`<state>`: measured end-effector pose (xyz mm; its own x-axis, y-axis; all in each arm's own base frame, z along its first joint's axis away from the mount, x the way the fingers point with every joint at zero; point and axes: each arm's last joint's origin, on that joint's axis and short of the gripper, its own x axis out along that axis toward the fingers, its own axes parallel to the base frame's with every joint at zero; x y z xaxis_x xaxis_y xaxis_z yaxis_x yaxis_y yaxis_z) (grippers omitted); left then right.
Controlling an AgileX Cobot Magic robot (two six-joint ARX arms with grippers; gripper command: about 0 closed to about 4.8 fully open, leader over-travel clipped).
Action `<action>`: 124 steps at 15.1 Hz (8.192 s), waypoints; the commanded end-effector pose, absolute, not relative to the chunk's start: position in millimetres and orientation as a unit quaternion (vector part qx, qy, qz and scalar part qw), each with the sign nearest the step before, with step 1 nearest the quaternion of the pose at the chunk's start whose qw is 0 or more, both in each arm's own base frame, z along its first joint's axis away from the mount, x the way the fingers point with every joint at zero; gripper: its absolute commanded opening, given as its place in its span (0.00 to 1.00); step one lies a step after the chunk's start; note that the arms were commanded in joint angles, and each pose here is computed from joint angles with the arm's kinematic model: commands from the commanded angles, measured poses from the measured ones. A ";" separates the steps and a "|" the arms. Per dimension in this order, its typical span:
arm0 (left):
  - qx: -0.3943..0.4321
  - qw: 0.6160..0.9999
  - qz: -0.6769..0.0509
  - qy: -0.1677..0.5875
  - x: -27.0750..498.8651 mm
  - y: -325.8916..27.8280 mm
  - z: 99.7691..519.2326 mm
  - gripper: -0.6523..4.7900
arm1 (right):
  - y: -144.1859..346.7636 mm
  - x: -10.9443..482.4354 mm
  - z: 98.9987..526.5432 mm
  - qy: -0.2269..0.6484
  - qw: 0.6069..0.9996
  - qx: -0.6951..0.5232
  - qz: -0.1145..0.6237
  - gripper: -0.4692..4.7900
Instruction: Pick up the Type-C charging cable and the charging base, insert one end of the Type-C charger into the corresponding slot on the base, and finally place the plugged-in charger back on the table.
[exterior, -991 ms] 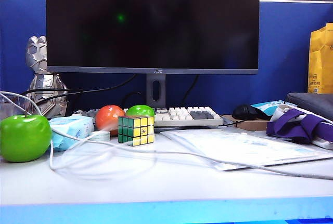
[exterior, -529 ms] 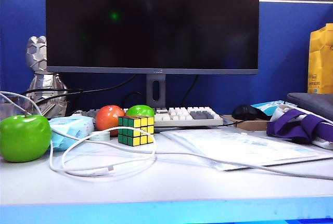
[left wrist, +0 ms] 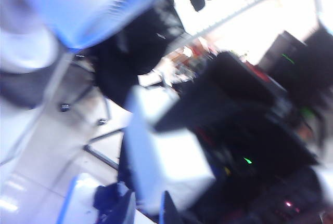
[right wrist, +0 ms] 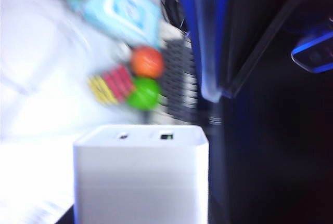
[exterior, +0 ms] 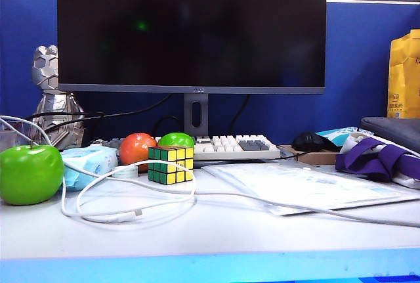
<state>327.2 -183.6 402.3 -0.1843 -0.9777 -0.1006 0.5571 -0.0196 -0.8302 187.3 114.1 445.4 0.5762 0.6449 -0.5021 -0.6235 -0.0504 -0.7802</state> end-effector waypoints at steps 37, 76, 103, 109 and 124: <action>-0.279 0.601 -0.176 0.728 288.2 -138.9 193.5 0.47 | 121.8 184.2 462.0 0.162 0.832 -0.042 0.530 0.08; -0.286 0.669 -0.043 0.685 309.4 -139.9 155.5 0.32 | 120.8 182.4 457.8 0.188 0.827 -0.040 0.528 0.08; -0.426 0.596 0.049 0.679 310.8 -142.9 162.7 0.34 | 118.9 179.0 460.0 0.185 0.829 -0.037 0.527 0.08; -0.438 0.576 -0.002 0.690 310.6 -145.7 167.8 0.56 | 118.9 178.9 459.9 0.185 0.829 -0.037 0.527 0.08; -0.427 0.586 0.051 0.687 289.3 -140.5 172.0 0.55 | 118.3 177.9 458.8 0.193 0.827 -0.036 0.527 0.08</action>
